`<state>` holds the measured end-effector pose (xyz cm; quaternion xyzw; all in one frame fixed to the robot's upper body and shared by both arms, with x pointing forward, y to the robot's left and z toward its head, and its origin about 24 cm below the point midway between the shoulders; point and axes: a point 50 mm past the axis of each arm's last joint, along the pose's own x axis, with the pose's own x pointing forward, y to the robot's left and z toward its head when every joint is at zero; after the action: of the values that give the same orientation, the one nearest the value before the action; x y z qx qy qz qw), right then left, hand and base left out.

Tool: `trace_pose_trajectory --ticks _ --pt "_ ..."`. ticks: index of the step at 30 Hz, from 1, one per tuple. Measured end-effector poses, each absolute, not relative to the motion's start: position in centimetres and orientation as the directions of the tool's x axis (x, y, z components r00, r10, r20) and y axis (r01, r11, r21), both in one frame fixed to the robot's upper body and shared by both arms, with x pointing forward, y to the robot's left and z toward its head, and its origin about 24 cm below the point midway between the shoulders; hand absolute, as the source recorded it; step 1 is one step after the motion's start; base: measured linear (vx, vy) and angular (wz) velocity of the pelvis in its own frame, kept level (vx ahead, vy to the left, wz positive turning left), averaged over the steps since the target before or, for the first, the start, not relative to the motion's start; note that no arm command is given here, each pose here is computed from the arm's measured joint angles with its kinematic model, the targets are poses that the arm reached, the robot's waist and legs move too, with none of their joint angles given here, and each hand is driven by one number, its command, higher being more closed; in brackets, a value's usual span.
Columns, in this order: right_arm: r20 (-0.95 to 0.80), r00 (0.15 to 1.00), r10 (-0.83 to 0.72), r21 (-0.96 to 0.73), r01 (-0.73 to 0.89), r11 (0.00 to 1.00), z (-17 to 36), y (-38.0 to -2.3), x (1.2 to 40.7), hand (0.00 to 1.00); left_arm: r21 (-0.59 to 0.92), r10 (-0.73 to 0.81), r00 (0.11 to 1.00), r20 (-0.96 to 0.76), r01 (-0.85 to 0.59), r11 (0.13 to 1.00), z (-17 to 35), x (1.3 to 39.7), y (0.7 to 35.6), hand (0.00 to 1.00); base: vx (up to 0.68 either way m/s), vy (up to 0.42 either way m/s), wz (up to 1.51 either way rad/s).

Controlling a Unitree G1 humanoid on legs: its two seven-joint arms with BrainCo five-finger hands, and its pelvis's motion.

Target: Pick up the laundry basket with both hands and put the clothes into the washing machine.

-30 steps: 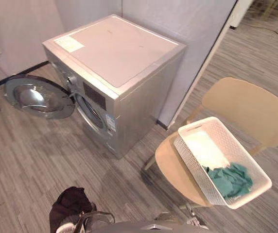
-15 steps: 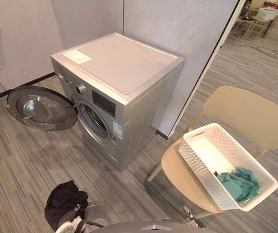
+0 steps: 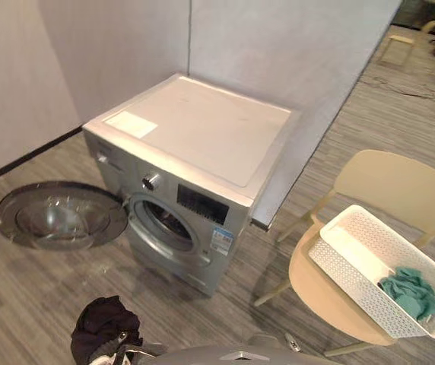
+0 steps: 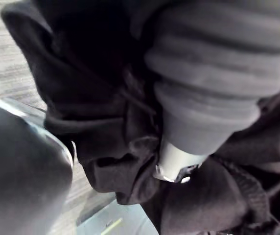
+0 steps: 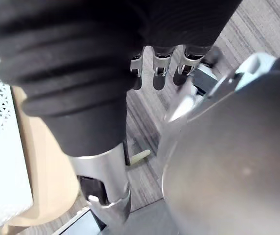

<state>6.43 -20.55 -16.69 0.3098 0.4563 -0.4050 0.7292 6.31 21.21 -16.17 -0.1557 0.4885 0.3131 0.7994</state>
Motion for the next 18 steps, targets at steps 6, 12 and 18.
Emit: trace_pose_trajectory --ticks 6,12,18 --pt "-0.895 0.278 -0.35 0.09 0.879 0.468 -16.3 -22.1 6.7 0.0 -0.047 0.247 0.37 -0.895 -0.63 0.775 -16.5 8.2 18.2 1.0 0.11 -0.101 -0.42" --pt "-0.89 0.288 -0.355 0.071 0.854 0.515 -16.2 -22.5 6.7 0.0 -0.06 0.28 0.389 -0.878 -0.669 0.741 -16.1 8.3 18.5 1.0 0.1 -0.031 -0.05" --pt "-0.887 0.29 -0.359 0.069 0.853 0.518 -16.1 -22.5 7.1 0.0 -0.03 0.295 0.411 -0.863 -0.624 0.781 -15.9 8.5 19.2 1.0 0.16 0.218 -0.51"
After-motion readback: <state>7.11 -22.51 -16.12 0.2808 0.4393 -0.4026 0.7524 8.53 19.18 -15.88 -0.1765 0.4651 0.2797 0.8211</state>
